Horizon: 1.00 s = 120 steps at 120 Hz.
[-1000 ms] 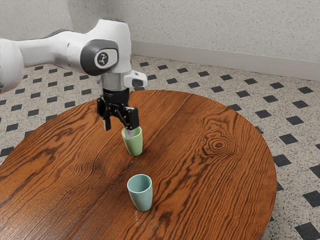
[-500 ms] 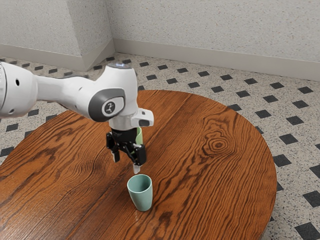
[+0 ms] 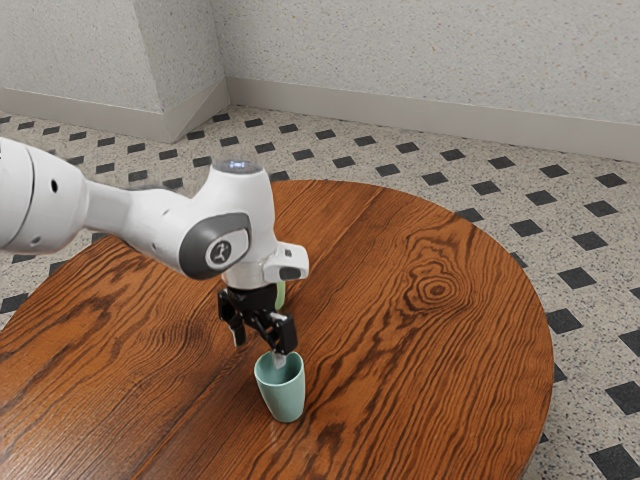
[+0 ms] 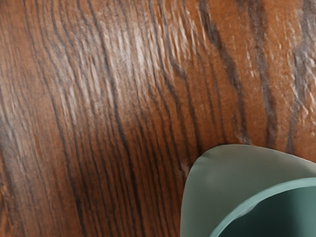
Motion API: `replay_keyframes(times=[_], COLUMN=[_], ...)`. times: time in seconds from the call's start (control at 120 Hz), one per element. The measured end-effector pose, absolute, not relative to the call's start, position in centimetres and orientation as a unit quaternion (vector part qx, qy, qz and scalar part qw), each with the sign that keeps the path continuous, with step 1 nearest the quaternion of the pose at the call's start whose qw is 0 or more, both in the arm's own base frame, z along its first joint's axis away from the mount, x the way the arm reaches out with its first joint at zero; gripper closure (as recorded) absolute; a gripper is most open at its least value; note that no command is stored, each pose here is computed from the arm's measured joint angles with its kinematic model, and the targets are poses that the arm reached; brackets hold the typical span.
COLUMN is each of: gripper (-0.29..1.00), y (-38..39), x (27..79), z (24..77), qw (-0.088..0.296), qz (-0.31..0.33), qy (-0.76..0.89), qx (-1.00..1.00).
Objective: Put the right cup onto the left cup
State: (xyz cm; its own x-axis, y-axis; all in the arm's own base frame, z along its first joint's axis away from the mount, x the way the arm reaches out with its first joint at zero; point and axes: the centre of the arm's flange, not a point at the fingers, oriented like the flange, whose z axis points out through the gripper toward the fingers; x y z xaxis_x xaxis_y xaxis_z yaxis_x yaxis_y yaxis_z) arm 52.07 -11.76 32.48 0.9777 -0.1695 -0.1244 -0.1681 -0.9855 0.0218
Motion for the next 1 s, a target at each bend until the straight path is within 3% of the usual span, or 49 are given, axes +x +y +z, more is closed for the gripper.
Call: replay_keyframes(times=[0.267, 0.35, 0.508, 0.608, 1.0], gripper=[0.01, 0.13, 0.48, 0.61, 0.76], y=[-11.8, -12.0, -12.1, -12.1, -13.0], x=[52.2, 52.4, 52.6, 52.6, 53.5], z=[30.5, 30.4, 30.4, 30.4, 32.7], qw=[0.005, 0.005, 0.006, 0.006, 0.005], qz=[-0.059, -0.054, -0.046, -0.043, -0.020], qy=[-0.083, -0.083, -0.083, -0.081, -0.083], qx=[0.995, 0.995, 0.996, 0.996, 0.996])
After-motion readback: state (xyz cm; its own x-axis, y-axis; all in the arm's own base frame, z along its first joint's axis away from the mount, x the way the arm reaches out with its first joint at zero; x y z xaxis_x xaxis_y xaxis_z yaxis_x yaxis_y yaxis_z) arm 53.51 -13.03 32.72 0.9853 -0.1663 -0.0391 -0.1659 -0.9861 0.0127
